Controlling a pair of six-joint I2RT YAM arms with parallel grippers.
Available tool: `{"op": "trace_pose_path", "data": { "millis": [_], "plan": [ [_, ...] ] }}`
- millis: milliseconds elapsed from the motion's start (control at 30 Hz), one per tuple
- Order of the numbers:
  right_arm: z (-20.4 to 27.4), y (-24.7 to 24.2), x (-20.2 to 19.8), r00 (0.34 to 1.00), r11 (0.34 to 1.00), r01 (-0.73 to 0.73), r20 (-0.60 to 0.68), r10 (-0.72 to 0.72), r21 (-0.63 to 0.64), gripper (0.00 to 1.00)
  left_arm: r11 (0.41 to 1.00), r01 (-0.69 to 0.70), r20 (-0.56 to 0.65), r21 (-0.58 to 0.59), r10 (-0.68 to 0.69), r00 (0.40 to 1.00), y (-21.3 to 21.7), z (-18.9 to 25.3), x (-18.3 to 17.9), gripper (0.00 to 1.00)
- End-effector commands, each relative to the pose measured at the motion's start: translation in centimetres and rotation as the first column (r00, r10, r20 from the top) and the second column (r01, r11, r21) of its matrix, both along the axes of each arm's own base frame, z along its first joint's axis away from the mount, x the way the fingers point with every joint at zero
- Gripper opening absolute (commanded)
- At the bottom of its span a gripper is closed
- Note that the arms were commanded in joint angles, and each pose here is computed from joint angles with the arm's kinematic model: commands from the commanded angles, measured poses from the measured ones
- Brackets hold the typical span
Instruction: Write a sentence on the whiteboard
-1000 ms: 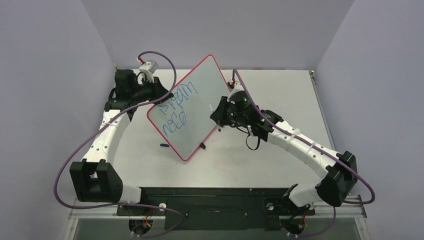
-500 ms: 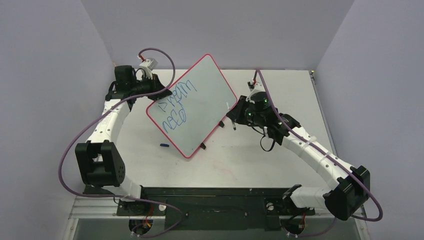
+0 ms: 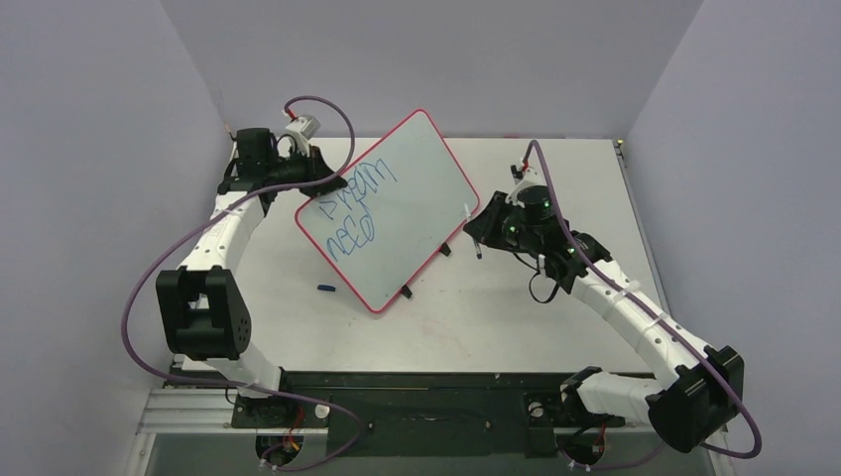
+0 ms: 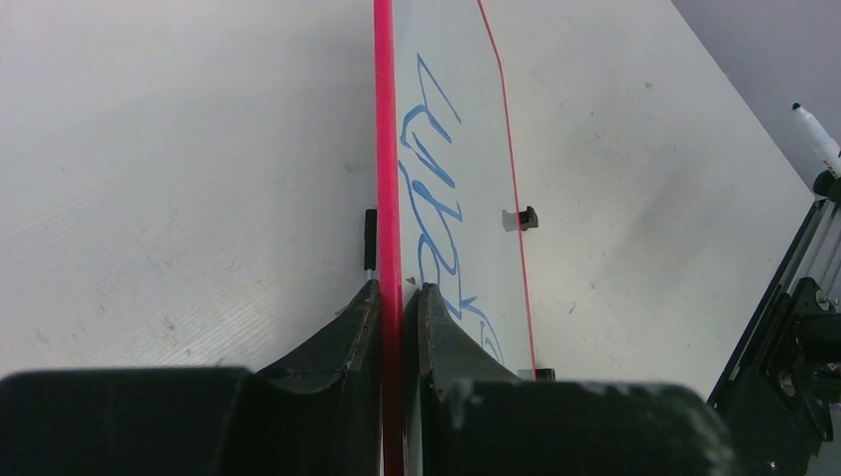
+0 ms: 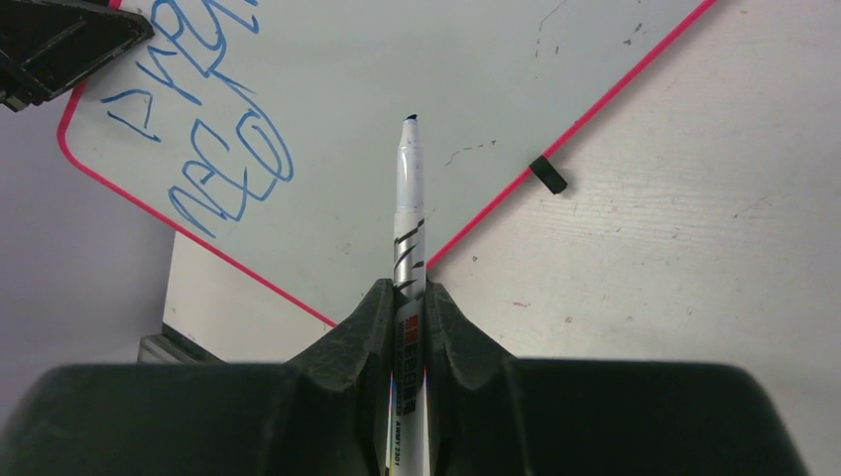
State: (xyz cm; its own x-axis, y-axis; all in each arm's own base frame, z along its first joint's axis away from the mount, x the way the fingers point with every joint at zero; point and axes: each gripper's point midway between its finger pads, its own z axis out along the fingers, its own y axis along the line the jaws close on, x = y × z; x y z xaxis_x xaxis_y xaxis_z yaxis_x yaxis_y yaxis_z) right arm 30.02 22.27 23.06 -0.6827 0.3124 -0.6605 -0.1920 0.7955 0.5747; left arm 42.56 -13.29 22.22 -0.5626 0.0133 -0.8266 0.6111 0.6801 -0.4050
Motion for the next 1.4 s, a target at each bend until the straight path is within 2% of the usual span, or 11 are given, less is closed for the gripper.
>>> {"op": "trace_pose_path", "data": {
  "millis": [0, 200, 367, 633, 867, 1367],
  "plan": [
    [1.9, -0.3, 0.1, 0.997, 0.999, -0.008, 0.073, 0.005, 0.038, 0.0, 0.979, 0.205, -0.328, -0.011, -0.197, 0.924, -4.1, -8.1, -8.1, 0.0],
    [1.8, 0.7, 0.0, 0.997, 0.996, -0.051, 0.063, 0.047, 0.073, 0.0, 0.987, 0.161, -0.326, 0.027, -0.143, 0.935, -3.8, -8.4, -7.0, 0.0],
    [1.9, 1.7, 0.1, 0.995, 0.992, -0.092, 0.051, 0.088, 0.092, 0.0, 0.993, 0.105, -0.275, 0.056, -0.085, 0.958, -3.6, -8.0, -5.9, 0.0],
    [1.6, 2.0, 0.2, 0.994, 0.991, -0.1, 0.041, 0.097, 0.085, 0.0, 0.992, 0.064, -0.247, 0.108, -0.035, 0.968, -2.5, -8.3, -5.4, 0.15],
    [1.3, 1.7, 0.3, 0.995, 0.993, -0.092, 0.037, 0.089, 0.074, 0.0, 0.994, 0.037, -0.153, 0.104, -0.021, 0.988, -2.5, -5.7, -4.6, 0.21],
    [1.1, 1.4, 0.2, 0.996, 0.994, -0.086, 0.036, 0.084, 0.06, 0.0, 0.993, 0.019, -0.063, 0.118, -0.012, 0.998, -2.8, -1.9, -3.6, 0.48]
  ]
}}
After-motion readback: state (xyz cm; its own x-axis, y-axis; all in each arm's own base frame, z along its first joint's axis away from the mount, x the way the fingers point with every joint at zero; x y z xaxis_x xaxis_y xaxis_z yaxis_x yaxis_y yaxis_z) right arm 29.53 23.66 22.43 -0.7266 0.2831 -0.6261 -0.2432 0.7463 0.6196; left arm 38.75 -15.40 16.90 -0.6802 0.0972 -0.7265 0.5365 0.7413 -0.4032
